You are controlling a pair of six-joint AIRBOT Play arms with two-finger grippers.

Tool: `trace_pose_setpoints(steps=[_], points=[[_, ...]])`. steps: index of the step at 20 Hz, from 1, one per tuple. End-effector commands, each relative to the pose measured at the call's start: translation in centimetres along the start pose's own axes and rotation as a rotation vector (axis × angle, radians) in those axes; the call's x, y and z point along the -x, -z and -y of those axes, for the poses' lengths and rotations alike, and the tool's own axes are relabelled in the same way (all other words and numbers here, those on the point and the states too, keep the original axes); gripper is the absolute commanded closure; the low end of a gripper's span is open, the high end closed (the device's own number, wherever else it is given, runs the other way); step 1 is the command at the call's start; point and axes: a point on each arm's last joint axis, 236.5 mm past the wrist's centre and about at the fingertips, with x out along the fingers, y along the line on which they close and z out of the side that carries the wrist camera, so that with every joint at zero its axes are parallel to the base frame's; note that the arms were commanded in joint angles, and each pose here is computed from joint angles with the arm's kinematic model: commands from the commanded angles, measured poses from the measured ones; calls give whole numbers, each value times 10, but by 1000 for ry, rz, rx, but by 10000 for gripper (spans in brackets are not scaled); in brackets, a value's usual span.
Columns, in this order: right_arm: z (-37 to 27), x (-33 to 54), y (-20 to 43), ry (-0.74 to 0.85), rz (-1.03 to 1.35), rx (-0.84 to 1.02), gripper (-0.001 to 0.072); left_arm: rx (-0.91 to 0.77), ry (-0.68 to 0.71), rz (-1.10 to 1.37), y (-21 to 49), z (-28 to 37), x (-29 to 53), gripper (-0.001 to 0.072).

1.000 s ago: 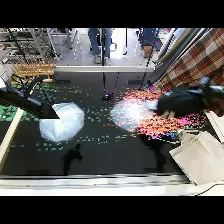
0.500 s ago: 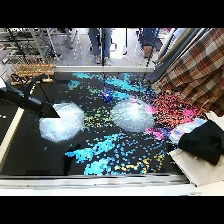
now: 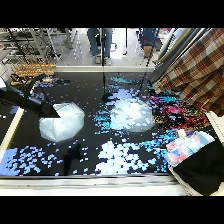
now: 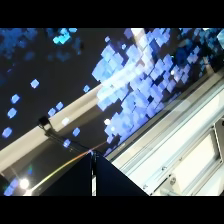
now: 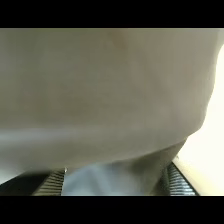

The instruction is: Fold the clothes and pants, and hang the long-sleeved shirts on hangers.

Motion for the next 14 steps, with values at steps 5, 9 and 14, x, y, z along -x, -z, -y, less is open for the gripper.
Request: trace_pose_setpoints(steps=[5, 9, 14], points=[[-172, 132, -19, -126, 348, 393, 96, 22, -46, 3, 0, -11, 0, 696], [-288, 60, 64, -128, 253, 838, 205, 217, -502, 65, 5, -102, 40, 696], [-413, 0, 124, -148, 597, 1260, 698, 163, -700, 451, -50, -110, 121, 696]])
